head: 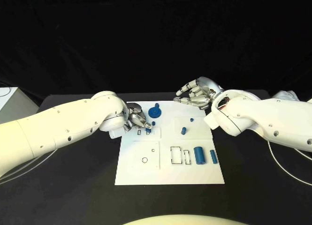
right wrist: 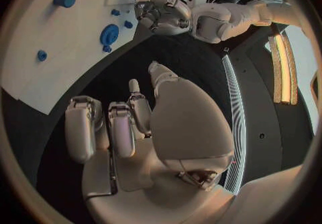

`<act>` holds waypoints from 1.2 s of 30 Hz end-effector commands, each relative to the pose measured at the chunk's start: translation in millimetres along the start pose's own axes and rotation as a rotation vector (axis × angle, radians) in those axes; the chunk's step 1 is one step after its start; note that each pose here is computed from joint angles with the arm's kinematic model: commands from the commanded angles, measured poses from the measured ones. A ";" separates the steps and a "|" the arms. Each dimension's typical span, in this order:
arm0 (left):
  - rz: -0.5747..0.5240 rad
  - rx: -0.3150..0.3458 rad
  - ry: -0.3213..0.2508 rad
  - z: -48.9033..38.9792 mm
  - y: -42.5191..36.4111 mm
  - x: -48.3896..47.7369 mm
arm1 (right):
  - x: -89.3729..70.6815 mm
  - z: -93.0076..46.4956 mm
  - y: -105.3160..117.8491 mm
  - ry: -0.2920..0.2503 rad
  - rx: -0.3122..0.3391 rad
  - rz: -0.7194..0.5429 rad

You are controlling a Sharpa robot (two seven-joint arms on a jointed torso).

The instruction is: Assemble the parts on the task board

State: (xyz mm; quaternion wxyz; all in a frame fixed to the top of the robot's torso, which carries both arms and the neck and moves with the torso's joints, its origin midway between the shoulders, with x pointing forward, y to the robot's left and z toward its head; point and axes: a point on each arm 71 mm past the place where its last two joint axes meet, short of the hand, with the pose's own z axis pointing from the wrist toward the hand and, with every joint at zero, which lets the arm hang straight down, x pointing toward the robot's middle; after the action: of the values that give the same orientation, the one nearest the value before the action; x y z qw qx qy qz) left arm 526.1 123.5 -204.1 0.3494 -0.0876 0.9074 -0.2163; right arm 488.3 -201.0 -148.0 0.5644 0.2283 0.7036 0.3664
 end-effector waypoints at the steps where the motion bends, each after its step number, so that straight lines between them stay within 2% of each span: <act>1: 0.021 0.014 -0.076 -0.5 -2.0 -3.7 | 1.3 -0.2 0.2 0.015 -0.007 -0.008; 11: 0.067 0.011 -0.132 -0.4 -1.2 0.0 | 0.8 -0.5 -0.6 0.014 -0.005 -0.009; 22: 0.095 -0.003 -0.126 4.7 3.8 10.6 | 1.1 -0.5 -0.8 0.017 -0.004 -0.009; 36: 0.110 -0.016 -0.114 6.2 8.1 14.2 | 1.1 -0.7 -1.2 0.018 -0.002 -0.009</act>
State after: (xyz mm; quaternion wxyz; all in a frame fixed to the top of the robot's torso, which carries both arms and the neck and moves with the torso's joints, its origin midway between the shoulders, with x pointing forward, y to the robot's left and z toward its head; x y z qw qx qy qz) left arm 520.7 124.5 -218.4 0.4114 -0.0596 0.8901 -0.1869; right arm 488.0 -202.4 -149.0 0.5629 0.2288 0.7056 0.3647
